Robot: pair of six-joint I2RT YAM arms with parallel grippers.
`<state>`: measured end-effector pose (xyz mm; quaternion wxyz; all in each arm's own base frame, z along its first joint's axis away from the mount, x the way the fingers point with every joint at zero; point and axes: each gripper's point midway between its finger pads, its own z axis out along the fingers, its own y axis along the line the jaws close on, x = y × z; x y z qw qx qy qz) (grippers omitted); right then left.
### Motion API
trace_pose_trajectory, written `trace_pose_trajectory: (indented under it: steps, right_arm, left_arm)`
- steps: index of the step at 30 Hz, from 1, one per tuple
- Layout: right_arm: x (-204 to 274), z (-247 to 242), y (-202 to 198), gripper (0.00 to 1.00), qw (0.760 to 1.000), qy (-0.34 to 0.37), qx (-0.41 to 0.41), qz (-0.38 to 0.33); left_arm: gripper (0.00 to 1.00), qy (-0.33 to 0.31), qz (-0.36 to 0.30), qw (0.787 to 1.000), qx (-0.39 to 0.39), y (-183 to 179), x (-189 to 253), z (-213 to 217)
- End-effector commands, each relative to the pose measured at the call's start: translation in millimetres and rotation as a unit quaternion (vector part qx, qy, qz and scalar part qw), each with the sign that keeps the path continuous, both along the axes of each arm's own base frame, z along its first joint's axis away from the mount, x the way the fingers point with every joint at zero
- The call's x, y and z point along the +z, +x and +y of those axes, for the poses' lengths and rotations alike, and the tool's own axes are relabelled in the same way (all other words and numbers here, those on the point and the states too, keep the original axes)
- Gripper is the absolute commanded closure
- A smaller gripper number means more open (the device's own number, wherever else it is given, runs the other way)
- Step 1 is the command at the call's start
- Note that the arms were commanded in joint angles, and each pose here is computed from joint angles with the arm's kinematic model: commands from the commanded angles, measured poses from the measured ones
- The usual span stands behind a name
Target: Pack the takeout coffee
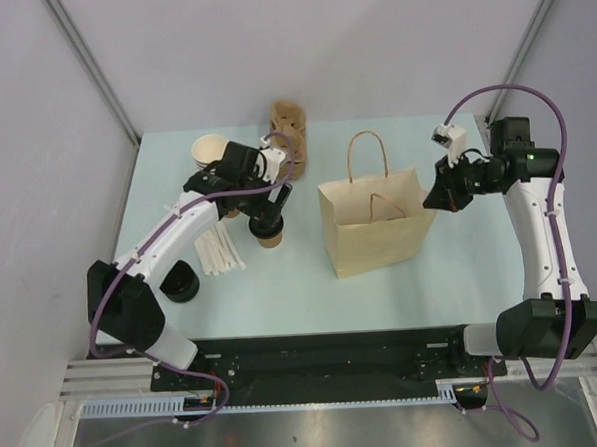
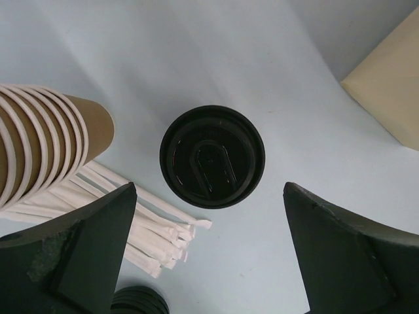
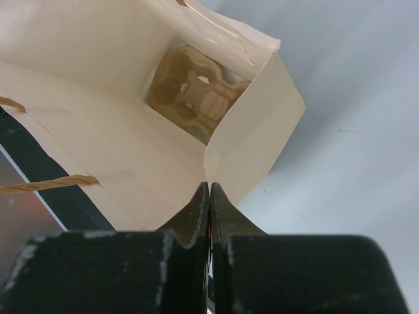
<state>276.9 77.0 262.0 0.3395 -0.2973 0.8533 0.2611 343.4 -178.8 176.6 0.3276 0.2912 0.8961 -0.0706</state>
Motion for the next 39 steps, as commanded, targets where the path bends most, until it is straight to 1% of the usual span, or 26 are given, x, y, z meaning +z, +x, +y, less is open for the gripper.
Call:
trace_pose_trajectory:
  steps: [1, 10, 16, 26, 39]
  right_arm:
    - [14, 5, 1, 1.0, 1.0, 0.0, 0.011, -0.022]
    - [17, 16, -3, 1.0, 0.999, -0.005, 0.023, -0.026]
    - [17, 17, -2, 1.0, 0.999, -0.008, 0.022, -0.027]
    - [19, 17, -1, 1.0, 0.999, -0.008, 0.022, -0.028]
    - [21, 16, 2, 1.0, 0.999, -0.01, 0.022, -0.031]
  left_arm:
    - [0.0, 0.023, -0.016, 0.999, -0.02, 11, -10, 0]
    - [0.01, 0.039, 0.001, 0.998, -0.054, 16, -29, -6]
    - [0.0, 0.038, 0.032, 0.996, -0.079, 17, -39, -11]
    - [0.0, 0.034, 0.051, 0.995, -0.074, 29, -44, -8]
    - [0.03, 0.033, 0.075, 0.993, -0.09, 28, -50, -5]
